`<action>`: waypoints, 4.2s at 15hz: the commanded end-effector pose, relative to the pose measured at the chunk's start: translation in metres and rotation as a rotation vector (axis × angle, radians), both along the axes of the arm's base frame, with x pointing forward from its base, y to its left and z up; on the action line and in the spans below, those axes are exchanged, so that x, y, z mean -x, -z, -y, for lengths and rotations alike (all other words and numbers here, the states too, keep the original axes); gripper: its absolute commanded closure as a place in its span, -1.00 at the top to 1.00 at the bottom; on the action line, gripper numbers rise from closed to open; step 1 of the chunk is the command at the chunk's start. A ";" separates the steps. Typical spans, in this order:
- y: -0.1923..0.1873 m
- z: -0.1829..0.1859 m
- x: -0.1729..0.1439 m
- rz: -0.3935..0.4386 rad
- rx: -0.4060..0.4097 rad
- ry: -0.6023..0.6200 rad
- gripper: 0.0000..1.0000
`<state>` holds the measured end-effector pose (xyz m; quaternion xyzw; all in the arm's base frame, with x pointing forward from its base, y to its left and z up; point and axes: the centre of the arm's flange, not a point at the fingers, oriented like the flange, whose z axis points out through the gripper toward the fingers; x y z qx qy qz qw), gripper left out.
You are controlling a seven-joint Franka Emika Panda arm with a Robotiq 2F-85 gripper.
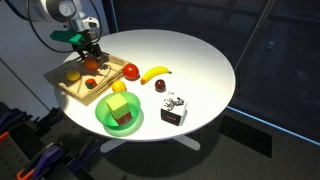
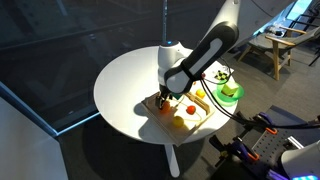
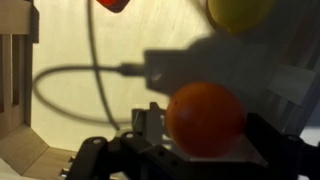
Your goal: Put the orange on the right side of the table
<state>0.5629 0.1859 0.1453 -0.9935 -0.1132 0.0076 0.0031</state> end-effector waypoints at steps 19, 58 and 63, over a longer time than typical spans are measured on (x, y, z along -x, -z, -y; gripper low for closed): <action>-0.090 0.021 0.010 -0.020 0.062 0.091 0.03; -0.073 0.339 0.022 0.029 0.033 0.810 0.03; -0.050 0.355 0.026 0.023 0.049 0.808 0.03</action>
